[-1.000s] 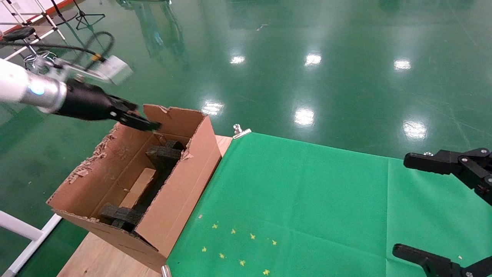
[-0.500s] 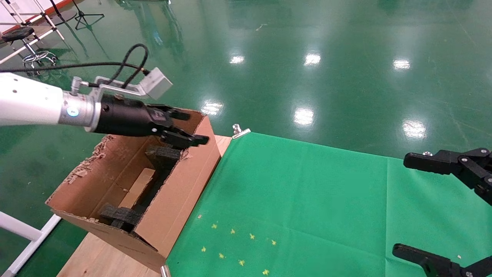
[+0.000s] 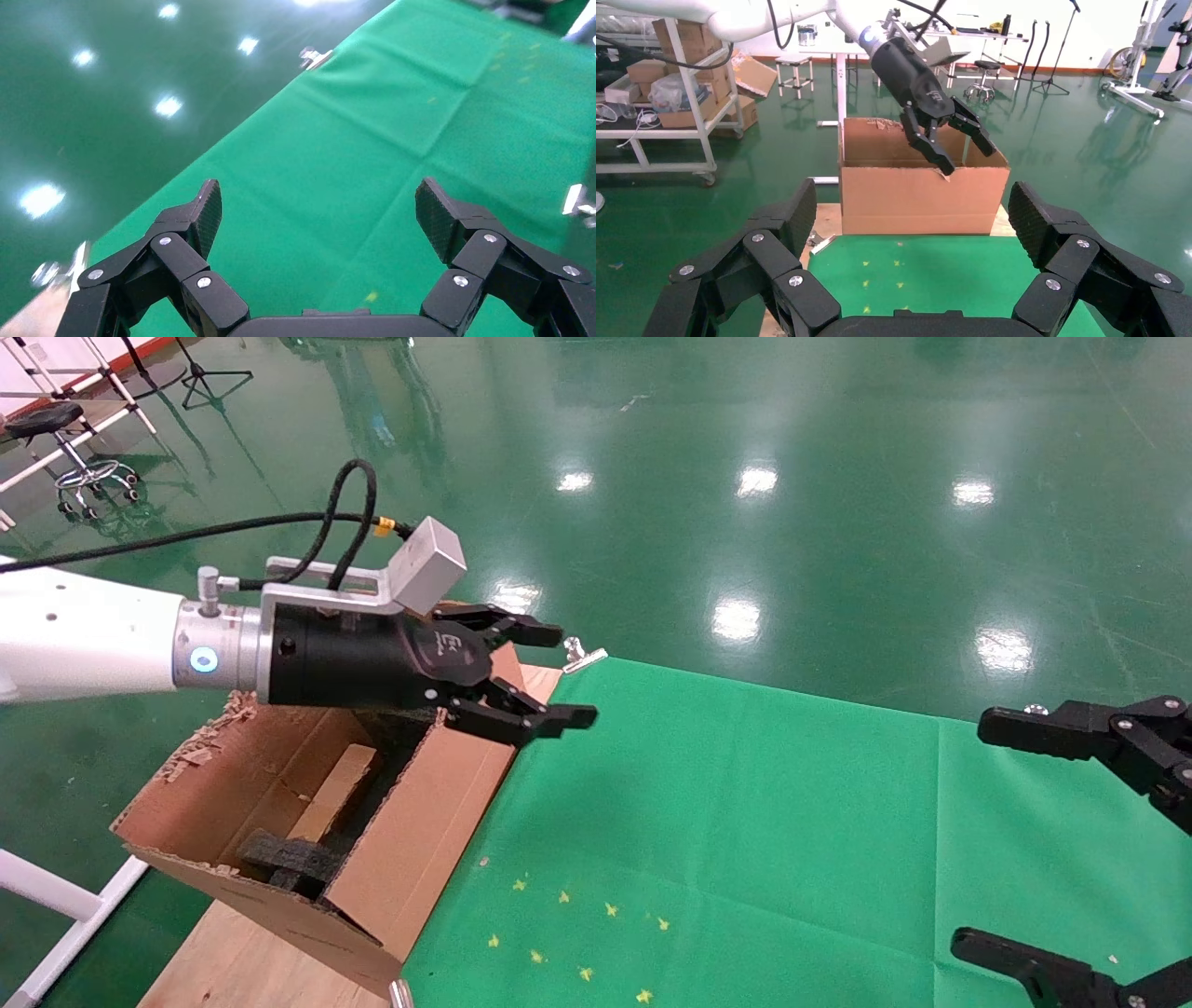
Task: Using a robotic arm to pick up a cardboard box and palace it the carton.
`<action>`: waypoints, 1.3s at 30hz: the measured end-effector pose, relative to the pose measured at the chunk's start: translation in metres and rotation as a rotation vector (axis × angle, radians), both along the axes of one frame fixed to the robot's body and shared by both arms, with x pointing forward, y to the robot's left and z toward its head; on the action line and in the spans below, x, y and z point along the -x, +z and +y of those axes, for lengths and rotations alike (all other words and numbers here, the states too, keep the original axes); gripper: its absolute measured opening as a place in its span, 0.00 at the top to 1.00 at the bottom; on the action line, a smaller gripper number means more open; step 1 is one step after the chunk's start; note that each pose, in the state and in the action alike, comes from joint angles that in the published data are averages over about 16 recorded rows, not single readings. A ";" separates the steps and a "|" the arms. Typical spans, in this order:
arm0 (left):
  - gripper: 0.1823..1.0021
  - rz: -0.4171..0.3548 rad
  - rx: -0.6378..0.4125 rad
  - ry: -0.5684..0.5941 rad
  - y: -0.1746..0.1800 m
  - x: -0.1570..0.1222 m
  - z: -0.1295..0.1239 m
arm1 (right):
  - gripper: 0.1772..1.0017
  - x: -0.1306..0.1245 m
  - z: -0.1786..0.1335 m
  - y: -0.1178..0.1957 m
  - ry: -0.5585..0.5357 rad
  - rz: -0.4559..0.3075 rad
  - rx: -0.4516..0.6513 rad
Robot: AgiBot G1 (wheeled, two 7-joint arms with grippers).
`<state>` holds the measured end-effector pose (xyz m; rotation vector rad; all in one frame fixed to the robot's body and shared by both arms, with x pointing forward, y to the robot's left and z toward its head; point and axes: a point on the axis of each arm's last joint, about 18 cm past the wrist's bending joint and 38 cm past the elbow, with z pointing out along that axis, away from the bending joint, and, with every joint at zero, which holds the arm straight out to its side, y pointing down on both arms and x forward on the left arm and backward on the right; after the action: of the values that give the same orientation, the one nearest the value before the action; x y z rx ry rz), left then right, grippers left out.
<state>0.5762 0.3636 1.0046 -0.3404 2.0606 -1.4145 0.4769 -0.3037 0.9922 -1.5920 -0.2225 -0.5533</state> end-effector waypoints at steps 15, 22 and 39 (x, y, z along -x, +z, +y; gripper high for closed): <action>0.00 -0.132 0.086 -0.299 -0.009 0.054 -0.044 | 0.00 0.000 0.000 0.000 0.000 0.000 0.000; 0.00 -0.195 0.127 -0.421 -0.011 0.084 -0.058 | 0.00 0.000 0.000 0.000 0.000 0.000 0.000; 0.00 -0.239 0.159 -0.508 -0.013 0.107 -0.065 | 0.00 0.000 0.000 0.000 0.000 0.000 -0.001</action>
<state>0.4694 0.2984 0.9919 0.3028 1.9145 -1.8177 0.4769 -0.3038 0.9922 -1.5916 -0.2219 -0.5535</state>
